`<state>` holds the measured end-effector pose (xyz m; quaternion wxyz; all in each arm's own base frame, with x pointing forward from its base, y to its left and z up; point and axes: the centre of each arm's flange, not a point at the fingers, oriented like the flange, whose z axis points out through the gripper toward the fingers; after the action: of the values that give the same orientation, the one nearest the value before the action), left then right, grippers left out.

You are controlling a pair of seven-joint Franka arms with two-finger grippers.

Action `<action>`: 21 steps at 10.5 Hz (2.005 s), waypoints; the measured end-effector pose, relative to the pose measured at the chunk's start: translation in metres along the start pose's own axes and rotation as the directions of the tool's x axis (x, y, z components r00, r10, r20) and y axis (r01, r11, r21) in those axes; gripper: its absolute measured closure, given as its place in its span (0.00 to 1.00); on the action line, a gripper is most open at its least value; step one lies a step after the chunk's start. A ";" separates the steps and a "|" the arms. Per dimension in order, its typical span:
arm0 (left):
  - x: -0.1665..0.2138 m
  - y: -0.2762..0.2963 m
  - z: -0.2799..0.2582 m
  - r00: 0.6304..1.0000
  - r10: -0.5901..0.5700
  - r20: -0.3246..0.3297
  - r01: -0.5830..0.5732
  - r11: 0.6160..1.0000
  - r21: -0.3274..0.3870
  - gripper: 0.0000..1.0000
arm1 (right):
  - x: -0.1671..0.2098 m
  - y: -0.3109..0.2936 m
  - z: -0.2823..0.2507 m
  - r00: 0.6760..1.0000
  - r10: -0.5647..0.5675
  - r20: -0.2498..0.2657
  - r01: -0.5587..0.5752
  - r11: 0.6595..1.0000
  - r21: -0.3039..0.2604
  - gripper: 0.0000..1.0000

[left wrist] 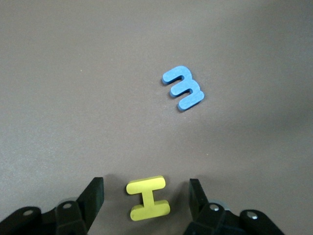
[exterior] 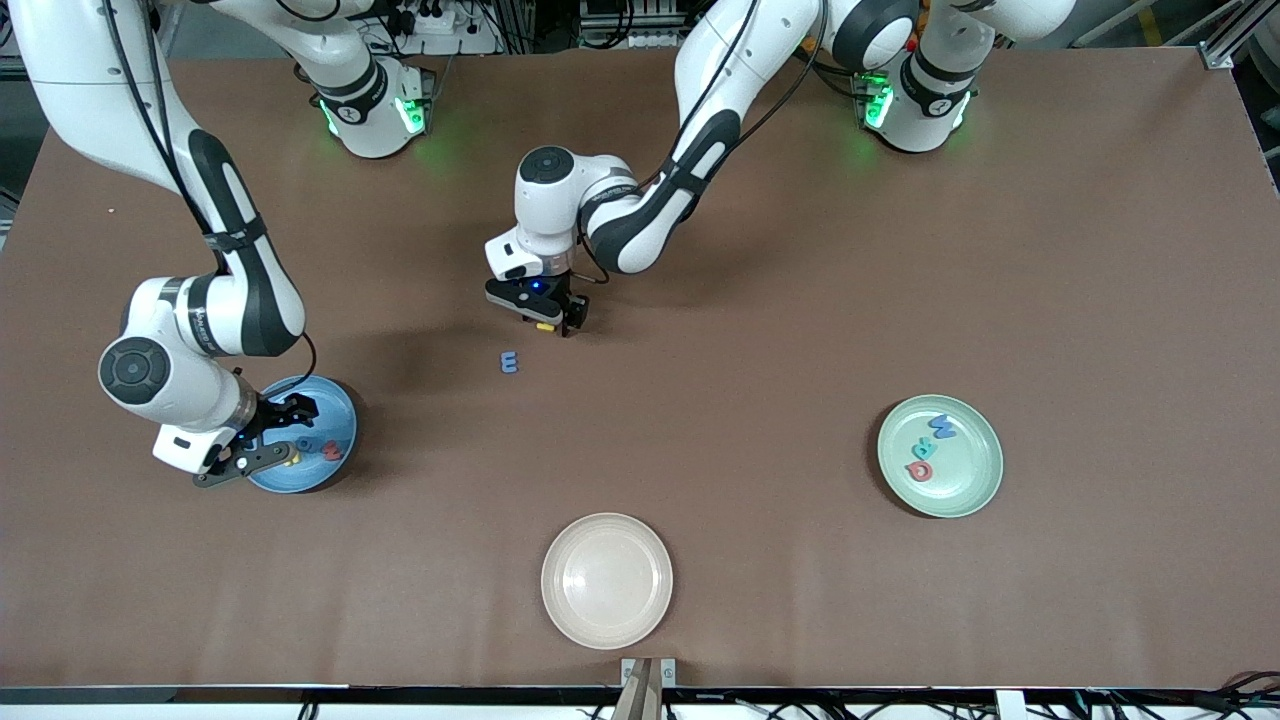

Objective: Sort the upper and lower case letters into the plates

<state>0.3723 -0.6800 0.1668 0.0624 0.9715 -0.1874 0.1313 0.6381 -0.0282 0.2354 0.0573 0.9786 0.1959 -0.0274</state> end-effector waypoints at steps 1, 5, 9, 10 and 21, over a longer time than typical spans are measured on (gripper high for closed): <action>0.000 0.000 0.000 1.000 0.000 -0.001 0.000 1.000 -0.001 0.25 | 0.000 0.000 0.000 1.000 0.000 0.000 0.000 1.000 0.000 0.00; -0.004 0.006 -0.001 1.000 0.010 0.000 -0.010 1.000 -0.003 0.32 | 0.000 0.000 0.000 1.000 0.000 0.001 0.000 1.000 0.000 0.00; -0.008 0.010 -0.001 1.000 0.017 0.001 -0.017 1.000 -0.004 0.35 | 0.000 0.000 0.000 1.000 0.000 0.001 0.000 1.000 0.000 0.00; -0.008 0.010 -0.001 1.000 0.018 0.000 -0.018 1.000 -0.003 0.39 | 0.000 0.000 0.000 1.000 0.000 0.001 0.000 1.000 0.000 0.00; 0.061 -0.027 -0.068 0.998 -0.047 -0.041 0.049 0.997 0.055 0.66 | 0.004 -0.010 0.000 1.000 0.006 0.000 -0.006 1.000 0.005 0.00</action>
<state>0.4215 -0.6649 0.2473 0.0421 0.9742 -0.1590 0.1544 0.6375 -0.0175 0.2340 0.0548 0.9793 0.1929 -0.0275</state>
